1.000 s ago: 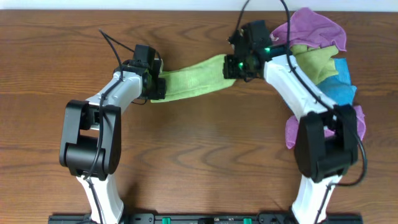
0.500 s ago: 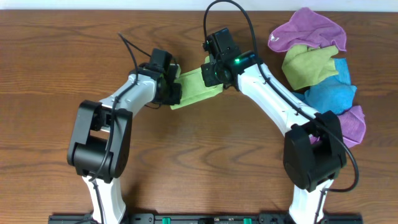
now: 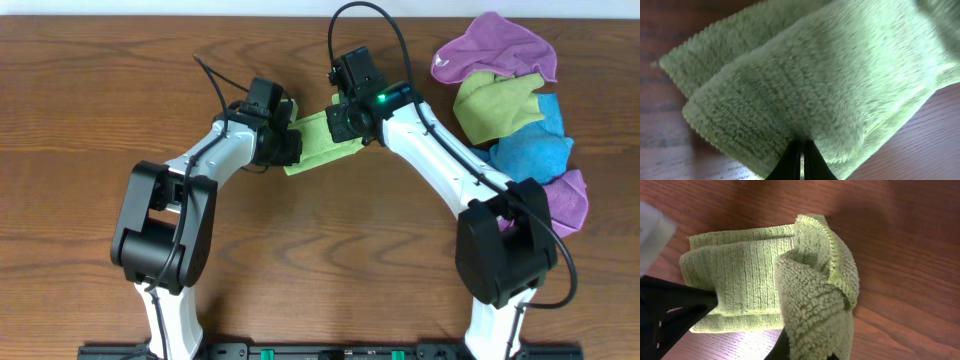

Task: Fold the cloth
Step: 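Fold the strip's right end toward the left gripper with the right gripper, then fold the strip again with the right gripper and release it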

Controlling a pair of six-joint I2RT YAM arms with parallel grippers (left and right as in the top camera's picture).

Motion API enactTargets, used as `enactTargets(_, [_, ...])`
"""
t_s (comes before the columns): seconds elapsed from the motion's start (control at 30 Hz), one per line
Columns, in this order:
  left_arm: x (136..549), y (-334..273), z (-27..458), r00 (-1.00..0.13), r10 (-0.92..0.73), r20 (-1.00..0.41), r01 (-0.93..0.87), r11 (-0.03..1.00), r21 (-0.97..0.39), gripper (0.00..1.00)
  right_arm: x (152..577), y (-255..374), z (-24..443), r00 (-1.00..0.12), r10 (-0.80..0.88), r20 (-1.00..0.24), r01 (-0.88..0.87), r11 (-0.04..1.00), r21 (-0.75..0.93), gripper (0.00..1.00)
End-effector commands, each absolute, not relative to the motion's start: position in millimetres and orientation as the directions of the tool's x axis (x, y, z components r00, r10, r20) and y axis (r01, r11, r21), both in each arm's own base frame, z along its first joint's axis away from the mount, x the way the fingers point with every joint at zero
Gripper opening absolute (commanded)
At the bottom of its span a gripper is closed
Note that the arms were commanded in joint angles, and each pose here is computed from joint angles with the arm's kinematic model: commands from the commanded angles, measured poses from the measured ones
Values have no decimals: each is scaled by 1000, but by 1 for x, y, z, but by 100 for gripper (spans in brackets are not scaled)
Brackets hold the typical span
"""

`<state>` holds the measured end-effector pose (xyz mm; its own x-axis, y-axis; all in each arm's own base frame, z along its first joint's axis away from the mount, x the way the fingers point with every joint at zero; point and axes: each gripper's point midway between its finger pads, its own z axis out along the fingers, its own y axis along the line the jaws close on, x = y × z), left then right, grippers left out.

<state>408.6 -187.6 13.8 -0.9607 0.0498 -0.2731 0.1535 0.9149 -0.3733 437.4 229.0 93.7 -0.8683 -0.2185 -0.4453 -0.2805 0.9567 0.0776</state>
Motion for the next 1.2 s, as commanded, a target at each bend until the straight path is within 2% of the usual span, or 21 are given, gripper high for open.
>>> enactTargets(0.0, [425, -198, 35, -949, 38, -312, 168, 900, -403, 6, 438, 228, 94, -864, -233, -446, -289, 955, 61, 1])
enactTargets(0.2, [433, -188, 60, -934, 82, -349, 203, 924, -325, 6, 437, 226, 93, -866, -236, -441, -290, 955, 58, 1])
enactTargets(0.43, [411, -171, 62, -952, 130, -277, 203, 946, -253, 6, 436, 225, 93, -868, -236, -437, -289, 956, 57, 1])
enactTargets(0.6, [407, -139, 75, -950, 132, -283, 166, 981, -100, 6, 435, 225, 92, -869, -238, -433, -290, 955, 57, 1])
enactTargets(0.77, [413, -108, 125, -921, 64, -384, 111, 989, -101, 6, 435, 227, 92, -869, -239, -434, -294, 954, 62, 1])
enactTargets(0.93, [408, -76, 181, -883, -65, -464, 56, 968, -243, 6, 433, 244, 95, -841, -287, -459, -354, 933, 65, 1])
enactTargets(1.17, [393, -50, 209, -862, -119, -493, 12, 967, -255, 6, 430, 272, 93, -772, -398, -496, -472, 881, 28, 2])
